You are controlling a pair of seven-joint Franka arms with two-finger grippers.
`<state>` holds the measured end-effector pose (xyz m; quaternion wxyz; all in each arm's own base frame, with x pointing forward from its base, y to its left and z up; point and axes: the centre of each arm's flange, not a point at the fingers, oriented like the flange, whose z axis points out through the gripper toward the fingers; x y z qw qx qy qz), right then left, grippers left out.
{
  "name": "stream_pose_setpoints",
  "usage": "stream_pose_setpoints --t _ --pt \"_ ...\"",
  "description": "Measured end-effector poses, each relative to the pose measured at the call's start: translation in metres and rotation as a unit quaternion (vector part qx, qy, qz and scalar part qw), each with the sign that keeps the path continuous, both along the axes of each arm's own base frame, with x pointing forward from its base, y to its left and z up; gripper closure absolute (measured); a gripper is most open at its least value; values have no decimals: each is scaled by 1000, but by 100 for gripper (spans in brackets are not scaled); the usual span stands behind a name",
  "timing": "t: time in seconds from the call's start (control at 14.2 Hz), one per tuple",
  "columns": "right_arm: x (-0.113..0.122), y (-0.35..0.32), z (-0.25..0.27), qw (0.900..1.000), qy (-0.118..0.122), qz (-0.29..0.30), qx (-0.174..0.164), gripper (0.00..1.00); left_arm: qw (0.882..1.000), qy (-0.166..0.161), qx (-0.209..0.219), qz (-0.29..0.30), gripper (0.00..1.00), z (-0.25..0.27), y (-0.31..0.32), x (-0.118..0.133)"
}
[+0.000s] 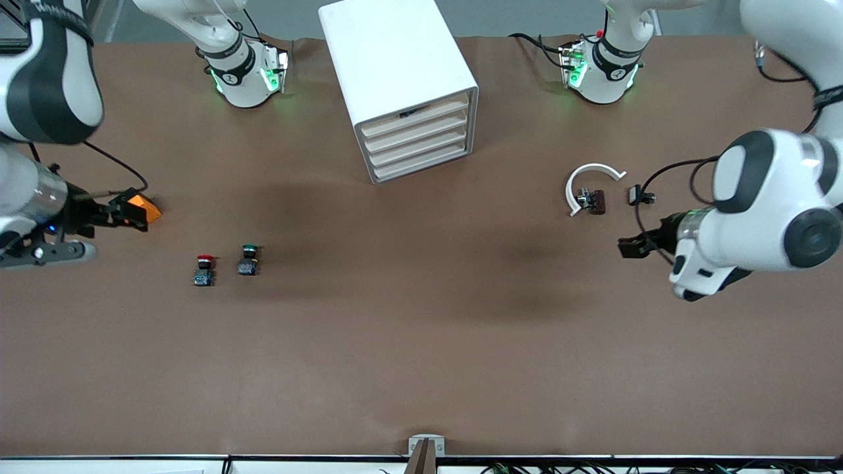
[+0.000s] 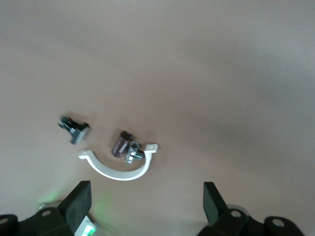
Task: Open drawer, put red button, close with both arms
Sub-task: 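Grasp the red button with the right gripper while the left gripper nears the drawer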
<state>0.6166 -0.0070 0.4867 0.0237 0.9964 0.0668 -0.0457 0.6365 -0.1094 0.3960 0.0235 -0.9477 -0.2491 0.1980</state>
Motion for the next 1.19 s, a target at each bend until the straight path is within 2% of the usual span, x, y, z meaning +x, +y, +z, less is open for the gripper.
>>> stream_pose_setpoints --t 0.14,0.28,0.49,0.63,0.84,0.98,1.12,1.19 --pt "14 3 -33 1000 -2 3 -1 0 998 25 33 57 0 -29 -25 0" --pt "25 3 -67 1000 -10 5 -2 0 990 49 61 117 0 -52 -55 -5" --pt "32 1 -123 999 -29 14 -3 0 967 109 70 218 0 -91 -102 -17" --pt "30 0 -155 999 -40 22 -2 0 950 147 74 265 0 -114 -123 -23" --pt "23 -6 -191 998 -55 24 -3 0 913 197 77 350 0 -127 -151 -29" --pt "19 -8 -209 998 -55 24 -3 0 888 229 83 391 0 -130 -168 -34" --pt "18 -9 -223 998 -49 24 -3 0 860 255 113 428 0 -137 -194 -46" --pt "16 -12 -230 999 -44 24 -4 0 842 266 138 449 0 -142 -210 -54"
